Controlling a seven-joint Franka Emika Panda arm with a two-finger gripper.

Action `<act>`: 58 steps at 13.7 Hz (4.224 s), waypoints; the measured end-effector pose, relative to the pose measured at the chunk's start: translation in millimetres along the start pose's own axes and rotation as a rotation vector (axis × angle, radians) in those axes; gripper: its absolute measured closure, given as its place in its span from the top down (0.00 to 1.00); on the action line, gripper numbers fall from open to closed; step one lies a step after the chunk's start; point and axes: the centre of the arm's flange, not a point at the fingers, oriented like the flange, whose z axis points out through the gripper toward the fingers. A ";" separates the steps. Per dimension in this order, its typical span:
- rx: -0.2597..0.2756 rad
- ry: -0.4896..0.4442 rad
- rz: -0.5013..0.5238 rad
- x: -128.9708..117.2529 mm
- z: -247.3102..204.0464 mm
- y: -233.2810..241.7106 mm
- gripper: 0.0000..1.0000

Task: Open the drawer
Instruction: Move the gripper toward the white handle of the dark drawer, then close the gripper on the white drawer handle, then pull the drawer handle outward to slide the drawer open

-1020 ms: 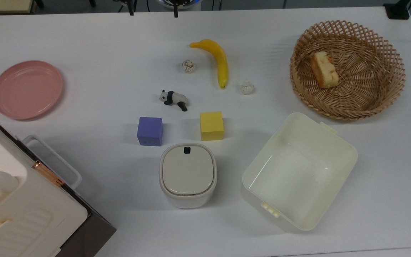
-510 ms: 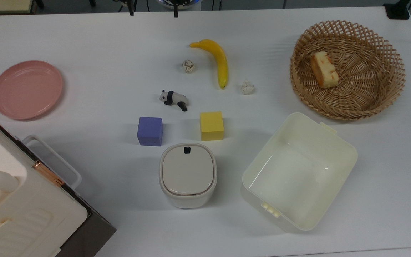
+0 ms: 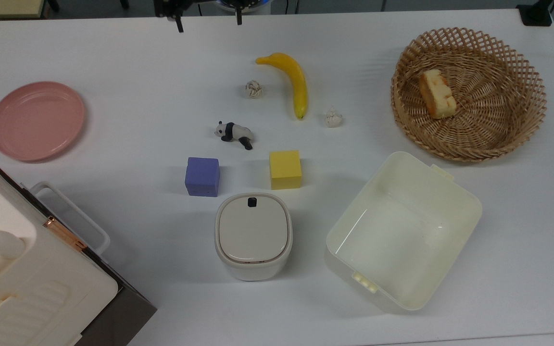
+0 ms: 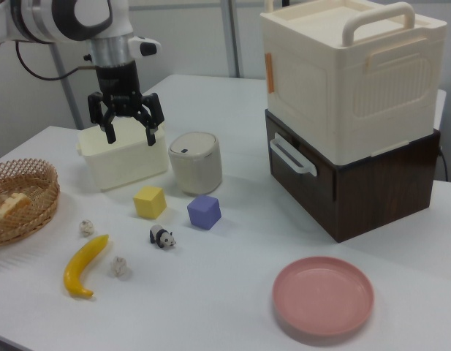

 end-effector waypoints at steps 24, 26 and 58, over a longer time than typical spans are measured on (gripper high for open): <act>-0.614 0.240 -0.570 116.3 150.7 172.3 0.97; -0.630 0.257 -0.586 120.8 155.2 170.9 0.97; -0.700 0.339 -0.599 137.4 162.8 171.3 0.15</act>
